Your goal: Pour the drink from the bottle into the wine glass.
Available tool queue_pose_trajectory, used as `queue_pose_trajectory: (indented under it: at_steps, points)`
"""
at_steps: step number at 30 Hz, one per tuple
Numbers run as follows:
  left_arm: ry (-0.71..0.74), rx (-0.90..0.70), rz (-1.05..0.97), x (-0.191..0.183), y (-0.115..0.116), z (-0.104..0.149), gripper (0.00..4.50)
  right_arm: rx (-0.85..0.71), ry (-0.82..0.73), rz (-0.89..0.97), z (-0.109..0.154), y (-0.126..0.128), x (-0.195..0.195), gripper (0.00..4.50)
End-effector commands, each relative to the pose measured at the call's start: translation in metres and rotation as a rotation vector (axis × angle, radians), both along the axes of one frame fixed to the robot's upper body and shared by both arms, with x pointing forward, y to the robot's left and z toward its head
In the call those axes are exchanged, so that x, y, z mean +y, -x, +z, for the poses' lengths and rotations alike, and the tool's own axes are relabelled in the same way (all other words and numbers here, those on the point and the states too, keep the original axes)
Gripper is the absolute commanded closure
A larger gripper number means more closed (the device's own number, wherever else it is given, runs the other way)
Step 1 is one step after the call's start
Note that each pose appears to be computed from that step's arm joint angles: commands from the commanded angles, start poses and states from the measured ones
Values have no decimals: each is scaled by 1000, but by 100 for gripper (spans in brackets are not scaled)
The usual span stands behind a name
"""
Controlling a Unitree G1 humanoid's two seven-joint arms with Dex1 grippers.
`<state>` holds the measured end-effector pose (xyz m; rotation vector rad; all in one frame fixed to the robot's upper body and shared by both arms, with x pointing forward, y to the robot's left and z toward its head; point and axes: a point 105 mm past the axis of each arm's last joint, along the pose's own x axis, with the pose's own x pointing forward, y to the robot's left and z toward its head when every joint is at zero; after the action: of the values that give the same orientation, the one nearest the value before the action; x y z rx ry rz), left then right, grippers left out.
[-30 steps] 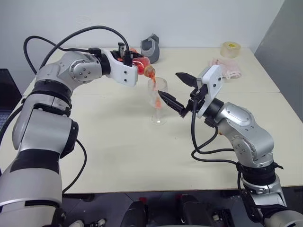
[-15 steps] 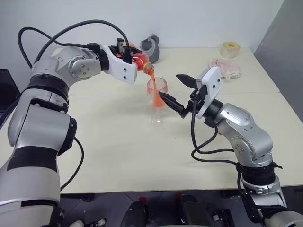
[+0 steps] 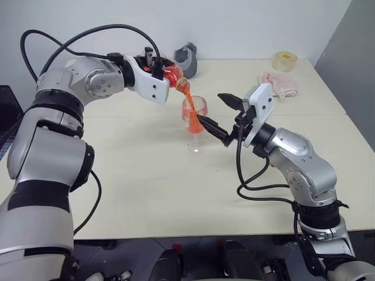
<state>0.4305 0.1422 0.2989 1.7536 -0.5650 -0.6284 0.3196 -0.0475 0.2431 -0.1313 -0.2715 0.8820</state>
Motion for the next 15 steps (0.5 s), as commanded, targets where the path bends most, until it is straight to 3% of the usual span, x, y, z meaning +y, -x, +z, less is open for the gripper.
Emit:
queue_pose_trajectory:
  at_steps: [1, 8, 15]
  points:
    - [29, -73, 10, 3, 2, 26, 360, -67, -14, 8, 15, 4, -1, 0]
    - [92, -41, -3, 0, 3, 27, 360, -65, -13, 6, 16, 3, -1, 0]
    - [265, 102, -24, -7, 2, 24, 360, -62, -8, -3, 14, 3, -3, 0]
